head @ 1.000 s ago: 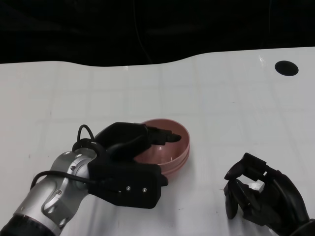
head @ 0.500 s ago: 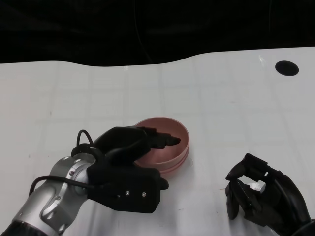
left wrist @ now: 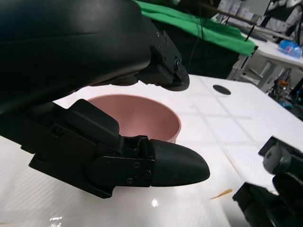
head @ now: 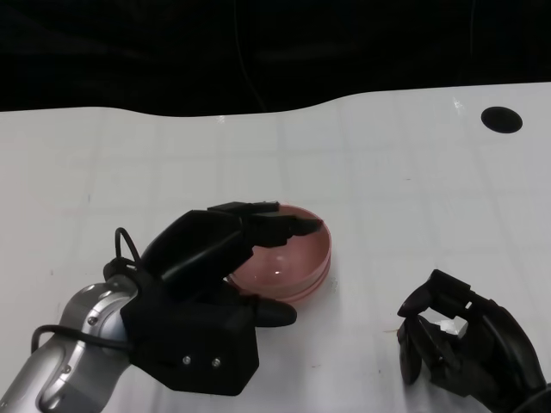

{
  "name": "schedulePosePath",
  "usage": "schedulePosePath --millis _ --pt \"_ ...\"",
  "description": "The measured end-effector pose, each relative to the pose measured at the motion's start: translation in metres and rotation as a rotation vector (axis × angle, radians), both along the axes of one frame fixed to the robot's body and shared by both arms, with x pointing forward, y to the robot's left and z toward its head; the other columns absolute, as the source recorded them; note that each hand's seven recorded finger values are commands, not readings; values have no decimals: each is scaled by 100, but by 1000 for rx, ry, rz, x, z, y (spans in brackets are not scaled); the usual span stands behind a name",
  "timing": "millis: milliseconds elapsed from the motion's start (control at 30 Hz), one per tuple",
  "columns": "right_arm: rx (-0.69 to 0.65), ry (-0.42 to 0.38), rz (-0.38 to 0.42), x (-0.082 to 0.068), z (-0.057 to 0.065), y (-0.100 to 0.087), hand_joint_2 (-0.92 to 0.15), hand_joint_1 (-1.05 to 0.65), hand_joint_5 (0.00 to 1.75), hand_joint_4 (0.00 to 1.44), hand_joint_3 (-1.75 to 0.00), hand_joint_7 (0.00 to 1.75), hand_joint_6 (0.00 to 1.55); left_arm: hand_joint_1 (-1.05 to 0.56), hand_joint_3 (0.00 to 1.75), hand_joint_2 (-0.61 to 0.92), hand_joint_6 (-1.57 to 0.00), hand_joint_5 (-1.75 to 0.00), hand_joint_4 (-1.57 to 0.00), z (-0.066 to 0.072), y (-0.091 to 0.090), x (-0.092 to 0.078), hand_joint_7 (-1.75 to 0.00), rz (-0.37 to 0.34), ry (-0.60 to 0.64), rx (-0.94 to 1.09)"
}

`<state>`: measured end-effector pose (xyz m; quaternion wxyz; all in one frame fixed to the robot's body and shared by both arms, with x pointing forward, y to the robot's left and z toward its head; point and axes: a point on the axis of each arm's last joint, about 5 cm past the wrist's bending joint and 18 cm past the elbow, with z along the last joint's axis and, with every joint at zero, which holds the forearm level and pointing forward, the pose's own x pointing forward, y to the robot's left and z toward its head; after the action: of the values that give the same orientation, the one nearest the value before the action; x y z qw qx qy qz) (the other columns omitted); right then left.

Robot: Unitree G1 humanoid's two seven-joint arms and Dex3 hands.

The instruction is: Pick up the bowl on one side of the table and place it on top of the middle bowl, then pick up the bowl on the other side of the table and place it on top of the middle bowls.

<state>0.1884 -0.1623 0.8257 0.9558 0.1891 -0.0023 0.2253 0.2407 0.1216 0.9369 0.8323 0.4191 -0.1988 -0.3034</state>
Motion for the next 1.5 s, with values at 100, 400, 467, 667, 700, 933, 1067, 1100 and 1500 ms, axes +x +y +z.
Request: schedulePosePath --millis 100,400,467,667,700,933,1067,1100,1500 --pt "4 0 -2 0 0 -1 -72 -18 175 90 -78 152 74 -105 55 92 -46 -3 -29 6 2 -3 -2 2 -14 -46" --pt "7 2 -6 0 -1 -2 -72 -19 175 90 -76 151 74 -96 38 92 -50 -4 -36 13 18 -15 -1 15 93 -310" --pt "6 2 -6 0 -1 -2 -73 -19 175 90 -76 151 74 -91 33 92 -51 -6 -40 14 24 -19 -2 15 143 -415" --pt "6 4 -7 0 -1 -3 -73 -19 175 89 -76 151 74 -83 29 92 -57 -12 -53 9 47 -26 -4 20 277 -671" --pt "6 4 -7 0 -1 -3 -73 -19 175 89 -76 150 74 -80 26 92 -58 -12 -55 8 51 -27 -4 24 303 -713" --pt "6 7 -7 0 -2 -4 -74 -19 175 89 -75 150 75 -59 15 92 -65 -53 -51 -15 73 -44 -5 11 548 -1115" --pt "3 10 -9 0 -2 -5 -74 -18 175 89 -75 149 75 -53 14 92 -68 -84 -40 -25 83 -53 -6 39 614 -1214" --pt "3 10 -8 0 -2 -5 -74 -18 175 89 -75 149 76 -44 15 92 -77 -91 -50 -26 84 -55 -11 47 617 -1223" --pt "5 7 -8 1 -2 -9 -74 -18 175 90 -75 149 75 -7 105 68 -61 -167 -57 -75 108 -86 -131 236 778 -1386"
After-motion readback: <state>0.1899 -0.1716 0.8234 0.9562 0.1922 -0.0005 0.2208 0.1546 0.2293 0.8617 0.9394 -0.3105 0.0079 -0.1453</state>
